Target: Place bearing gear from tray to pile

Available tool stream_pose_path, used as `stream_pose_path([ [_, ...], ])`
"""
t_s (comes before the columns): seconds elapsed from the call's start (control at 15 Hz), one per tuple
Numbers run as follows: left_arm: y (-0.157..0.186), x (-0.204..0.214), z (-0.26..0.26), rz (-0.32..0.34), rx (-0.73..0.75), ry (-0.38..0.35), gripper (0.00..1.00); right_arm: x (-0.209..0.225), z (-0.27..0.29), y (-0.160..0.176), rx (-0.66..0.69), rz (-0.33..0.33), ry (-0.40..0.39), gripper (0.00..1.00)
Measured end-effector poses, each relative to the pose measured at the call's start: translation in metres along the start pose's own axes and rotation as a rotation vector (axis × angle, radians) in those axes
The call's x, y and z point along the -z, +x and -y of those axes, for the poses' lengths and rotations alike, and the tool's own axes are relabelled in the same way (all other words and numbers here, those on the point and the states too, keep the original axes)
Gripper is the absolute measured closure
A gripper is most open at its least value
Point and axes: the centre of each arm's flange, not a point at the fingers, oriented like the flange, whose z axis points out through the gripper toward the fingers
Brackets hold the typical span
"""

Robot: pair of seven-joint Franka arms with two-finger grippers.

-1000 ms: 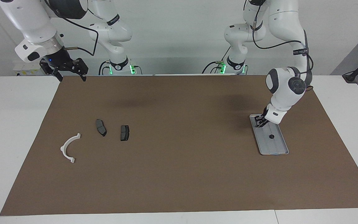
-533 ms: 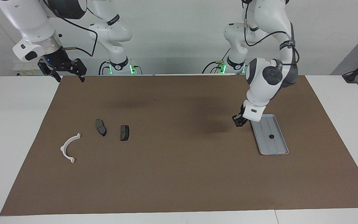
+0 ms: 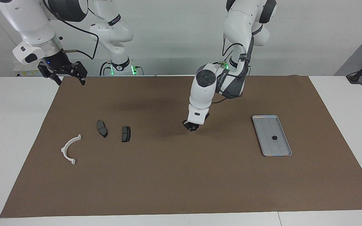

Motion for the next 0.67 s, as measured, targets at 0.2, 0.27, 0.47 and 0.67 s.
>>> stream_pose_path([
  [0.2, -0.016, -0.032, -0.008, 0.018, -0.012, 0.034, 0.66, -0.013, 0.002, 0.01, 0.008, -0.009, -0.002, 0.0],
  [0.27, -0.022, -0.041, -0.01, 0.023, -0.011, 0.046, 0.66, -0.018, 0.002, 0.014, 0.01, -0.009, -0.003, 0.0],
  [0.47, -0.026, -0.048, -0.013, 0.023, -0.008, 0.05, 0.66, -0.027, 0.003, 0.02, 0.011, -0.02, -0.004, 0.0],
  [0.67, -0.023, -0.048, -0.013, 0.02, -0.004, 0.048, 0.66, -0.03, 0.003, 0.021, 0.011, -0.025, -0.004, 0.0],
])
